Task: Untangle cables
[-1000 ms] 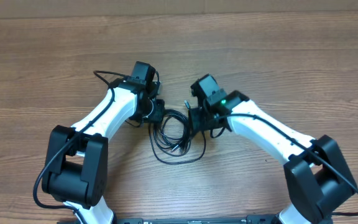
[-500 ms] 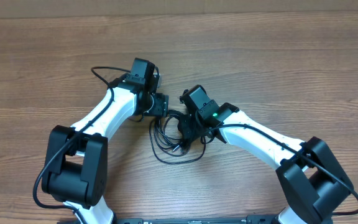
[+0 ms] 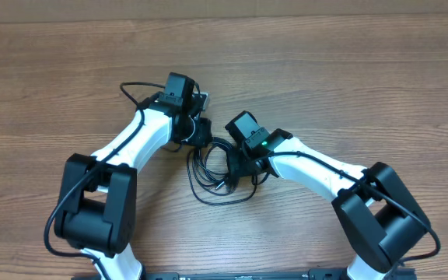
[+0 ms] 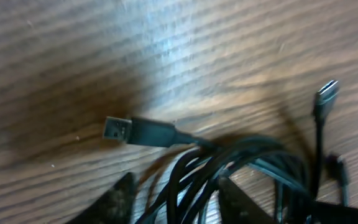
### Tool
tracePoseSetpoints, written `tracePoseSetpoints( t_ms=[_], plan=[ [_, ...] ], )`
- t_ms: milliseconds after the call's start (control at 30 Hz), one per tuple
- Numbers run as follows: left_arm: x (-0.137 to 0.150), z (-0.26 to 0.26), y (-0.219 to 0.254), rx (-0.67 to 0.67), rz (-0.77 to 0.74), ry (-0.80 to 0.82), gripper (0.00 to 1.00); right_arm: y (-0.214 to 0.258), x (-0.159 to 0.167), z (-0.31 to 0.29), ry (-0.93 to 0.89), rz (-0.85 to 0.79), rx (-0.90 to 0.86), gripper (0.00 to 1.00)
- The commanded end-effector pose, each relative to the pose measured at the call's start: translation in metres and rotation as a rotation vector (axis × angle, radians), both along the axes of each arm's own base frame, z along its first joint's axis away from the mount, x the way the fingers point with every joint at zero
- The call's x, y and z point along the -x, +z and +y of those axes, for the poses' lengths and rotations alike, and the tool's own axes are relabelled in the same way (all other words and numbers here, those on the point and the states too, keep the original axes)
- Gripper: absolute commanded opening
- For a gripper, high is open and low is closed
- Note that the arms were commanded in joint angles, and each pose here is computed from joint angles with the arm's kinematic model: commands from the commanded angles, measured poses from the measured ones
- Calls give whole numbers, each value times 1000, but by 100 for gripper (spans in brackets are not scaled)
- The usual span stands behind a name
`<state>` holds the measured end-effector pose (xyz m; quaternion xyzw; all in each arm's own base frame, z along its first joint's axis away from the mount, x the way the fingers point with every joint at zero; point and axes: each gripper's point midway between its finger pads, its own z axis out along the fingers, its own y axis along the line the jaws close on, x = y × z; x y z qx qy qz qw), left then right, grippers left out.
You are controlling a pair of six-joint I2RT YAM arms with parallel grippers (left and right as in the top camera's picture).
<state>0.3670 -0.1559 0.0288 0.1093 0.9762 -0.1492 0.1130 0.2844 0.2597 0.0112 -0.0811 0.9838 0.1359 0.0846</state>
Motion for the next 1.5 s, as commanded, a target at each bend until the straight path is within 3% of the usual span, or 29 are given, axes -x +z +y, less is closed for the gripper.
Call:
tracePoseSetpoints(
  t_ms=[0, 167, 233, 267, 433, 600, 833, 900, 1033, 1200, 1467],
  plan=[
    [9, -3, -14, -8, 52, -30, 34, -5, 2, -1, -20, 16, 6, 15],
    [22, 0, -31, -32, 131, -33, 29, -5, 2, -1, -23, 17, 6, 4],
    [26, 2, -35, -44, 144, -52, 8, -5, 2, -3, -27, 16, 15, 4],
    [28, 6, -36, -66, 150, -49, 4, -8, 0, -15, -87, 6, 70, 4],
    [23, 41, -34, -118, 186, 118, 4, -10, -11, -88, -370, -42, 336, 4],
    [18, 78, -25, -91, 215, 278, 4, -11, -21, -130, -515, 9, 369, 4],
    [27, 96, -23, -41, 284, 341, 4, -8, -35, -171, -629, 46, 365, 4],
    [29, 77, -18, 61, 298, 287, 4, -1, -41, -144, -464, 100, 225, 8],
    [26, 42, -7, 204, 285, 201, 4, 22, -45, -93, -262, 123, 23, 32],
    [27, 33, -12, 135, 257, 157, 4, 46, -33, -39, -54, 112, -123, 59],
    [28, 27, -11, 142, 256, 134, 4, 40, -20, -11, 84, 39, -52, 55]
  ],
)
